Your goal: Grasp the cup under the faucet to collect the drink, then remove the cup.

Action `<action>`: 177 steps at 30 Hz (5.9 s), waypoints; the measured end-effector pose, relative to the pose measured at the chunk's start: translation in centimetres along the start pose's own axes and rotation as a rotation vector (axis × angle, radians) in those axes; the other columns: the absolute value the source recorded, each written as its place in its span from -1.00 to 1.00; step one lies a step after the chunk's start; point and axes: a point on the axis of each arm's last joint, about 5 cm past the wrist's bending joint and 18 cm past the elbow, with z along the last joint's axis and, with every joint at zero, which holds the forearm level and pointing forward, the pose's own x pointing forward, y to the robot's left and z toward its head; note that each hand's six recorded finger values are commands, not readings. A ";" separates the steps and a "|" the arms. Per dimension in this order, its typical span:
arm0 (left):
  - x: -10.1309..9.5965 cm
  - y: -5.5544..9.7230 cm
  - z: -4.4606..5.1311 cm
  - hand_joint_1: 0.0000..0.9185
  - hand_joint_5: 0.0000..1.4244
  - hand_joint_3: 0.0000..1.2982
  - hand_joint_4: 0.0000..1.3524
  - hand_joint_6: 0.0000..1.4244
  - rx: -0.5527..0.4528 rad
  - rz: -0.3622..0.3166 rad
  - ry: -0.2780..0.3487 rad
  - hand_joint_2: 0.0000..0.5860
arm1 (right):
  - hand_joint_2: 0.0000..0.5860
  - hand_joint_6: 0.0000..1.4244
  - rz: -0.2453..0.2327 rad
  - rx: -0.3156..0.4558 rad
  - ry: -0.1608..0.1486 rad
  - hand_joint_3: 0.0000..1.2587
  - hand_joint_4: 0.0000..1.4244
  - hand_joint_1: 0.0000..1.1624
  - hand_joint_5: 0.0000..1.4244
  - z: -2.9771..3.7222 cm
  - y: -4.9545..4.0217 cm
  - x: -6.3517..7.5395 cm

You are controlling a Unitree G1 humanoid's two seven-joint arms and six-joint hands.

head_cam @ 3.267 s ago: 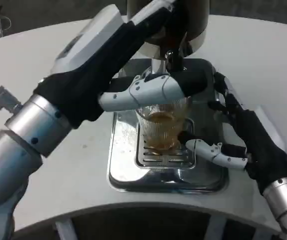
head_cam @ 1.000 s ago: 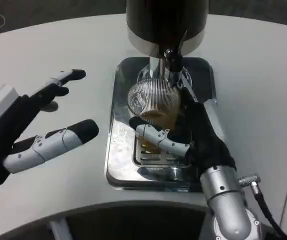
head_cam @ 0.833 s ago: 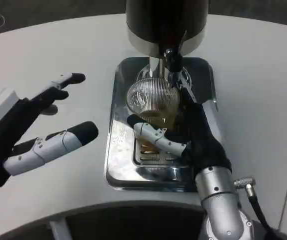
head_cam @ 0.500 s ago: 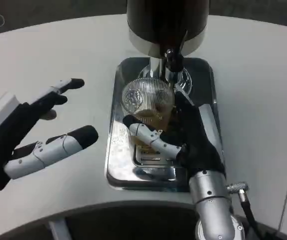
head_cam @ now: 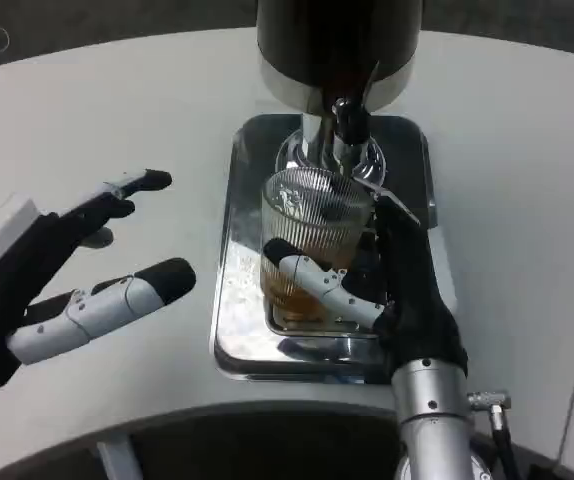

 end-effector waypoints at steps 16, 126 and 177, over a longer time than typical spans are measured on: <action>0.3 -0.3 0.13 -1.00 -0.81 -0.72 -0.86 -0.68 -0.001 -0.025 -0.007 -0.95 | -0.12 0.04 -0.038 0.027 0.014 -0.18 -0.13 0.38 -0.01 -0.16 -0.62 -0.7; -2.8 -4.7 5.26 -1.00 -1.00 -1.00 -1.00 -1.00 0.301 -0.275 -0.146 -0.83 | -0.10 0.86 0.229 -0.163 -0.276 0.39 0.46 0.41 0.73 4.69 -15.47 -13.1; -2.9 -5.0 5.21 -1.00 -1.00 -1.00 -1.00 -1.00 0.283 -0.286 -0.107 -0.83 | -0.11 0.88 0.244 -0.174 -0.275 0.42 0.48 0.40 0.75 4.73 -15.67 -13.1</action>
